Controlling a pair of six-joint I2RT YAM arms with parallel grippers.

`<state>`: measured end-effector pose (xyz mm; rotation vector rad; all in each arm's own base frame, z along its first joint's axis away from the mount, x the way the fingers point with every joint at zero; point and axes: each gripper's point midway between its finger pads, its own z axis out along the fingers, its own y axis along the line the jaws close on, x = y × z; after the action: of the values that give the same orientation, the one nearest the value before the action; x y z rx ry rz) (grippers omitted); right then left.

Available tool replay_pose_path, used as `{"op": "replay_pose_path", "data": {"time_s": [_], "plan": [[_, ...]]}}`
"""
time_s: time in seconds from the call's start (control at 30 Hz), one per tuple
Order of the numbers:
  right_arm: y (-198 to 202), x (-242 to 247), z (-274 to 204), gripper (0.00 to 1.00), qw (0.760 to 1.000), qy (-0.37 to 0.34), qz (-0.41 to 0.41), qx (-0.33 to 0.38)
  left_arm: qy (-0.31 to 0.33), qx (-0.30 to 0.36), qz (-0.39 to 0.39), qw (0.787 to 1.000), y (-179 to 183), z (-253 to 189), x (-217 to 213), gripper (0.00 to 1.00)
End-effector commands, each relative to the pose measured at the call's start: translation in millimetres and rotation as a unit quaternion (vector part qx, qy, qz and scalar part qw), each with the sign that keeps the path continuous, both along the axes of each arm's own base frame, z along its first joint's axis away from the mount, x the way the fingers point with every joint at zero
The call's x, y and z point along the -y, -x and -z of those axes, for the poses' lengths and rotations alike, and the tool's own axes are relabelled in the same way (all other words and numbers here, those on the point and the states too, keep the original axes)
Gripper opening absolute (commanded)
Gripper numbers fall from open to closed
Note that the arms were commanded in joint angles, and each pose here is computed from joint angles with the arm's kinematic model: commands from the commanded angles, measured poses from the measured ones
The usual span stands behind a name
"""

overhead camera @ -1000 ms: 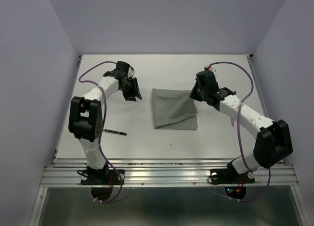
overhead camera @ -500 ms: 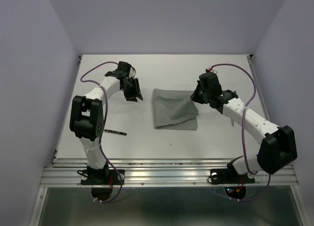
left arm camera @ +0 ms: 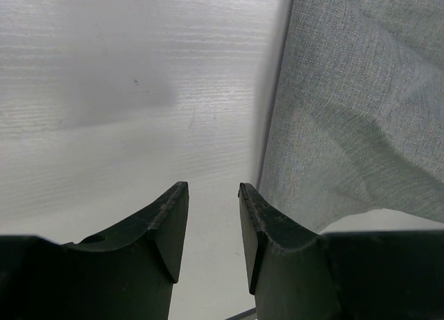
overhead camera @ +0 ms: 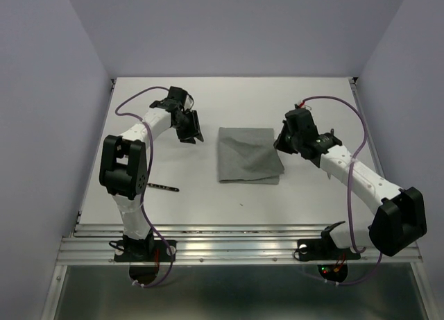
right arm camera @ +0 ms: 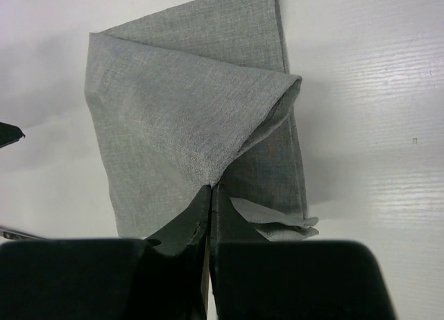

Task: Fold the napkin into a case and place the utensils inside
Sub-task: Fold the rectangle-folded napkin at the center of the board.

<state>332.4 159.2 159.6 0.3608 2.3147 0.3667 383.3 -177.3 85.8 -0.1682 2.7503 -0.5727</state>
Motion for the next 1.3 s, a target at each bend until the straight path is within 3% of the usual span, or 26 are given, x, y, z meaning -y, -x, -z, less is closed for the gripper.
{"op": "replay_pose_path", "data": {"time_s": [0.0, 0.6, 0.63, 0.7, 0.77, 1.0, 1.27], "plan": [[-2.7, 8.2, -16.1, 0.01, 1.0, 0.006, 0.011, 0.026, 0.003, 0.018, 0.009, 1.0, -6.8, -14.8, 6.9, 0.46], [4.9, 18.7, 3.5, 0.01, 0.999, 0.033, 0.019, 0.004, 0.008, 0.019, 0.039, 0.999, 3.5, -20.7, 23.0, 0.46], [5.2, 23.5, 7.3, 0.02, 0.999, 0.044, 0.028, 0.001, 0.015, 0.021, 0.053, 0.998, 8.5, -24.4, 30.3, 0.46], [7.3, 32.2, 19.6, 0.37, 0.997, 0.066, 0.042, -0.015, 0.018, 0.017, 0.065, 0.998, 16.6, -25.3, 35.2, 0.46], [7.9, 45.5, 30.8, 0.55, 0.993, 0.099, 0.065, -0.025, 0.019, 0.017, 0.089, 0.996, 30.1, -28.3, 45.7, 0.46], [-14.7, 60.5, 36.4, 0.56, 0.991, 0.092, 0.087, -0.03, 0.041, 0.009, 0.141, 0.989, 65.9, -25.4, 75.4, 0.46], [-53.7, 65.4, 46.6, 0.53, 0.996, 0.01, 0.077, -0.04, 0.054, -0.011, 0.171, 0.984, 86.3, -8.5, 97.9, 0.46]]}}
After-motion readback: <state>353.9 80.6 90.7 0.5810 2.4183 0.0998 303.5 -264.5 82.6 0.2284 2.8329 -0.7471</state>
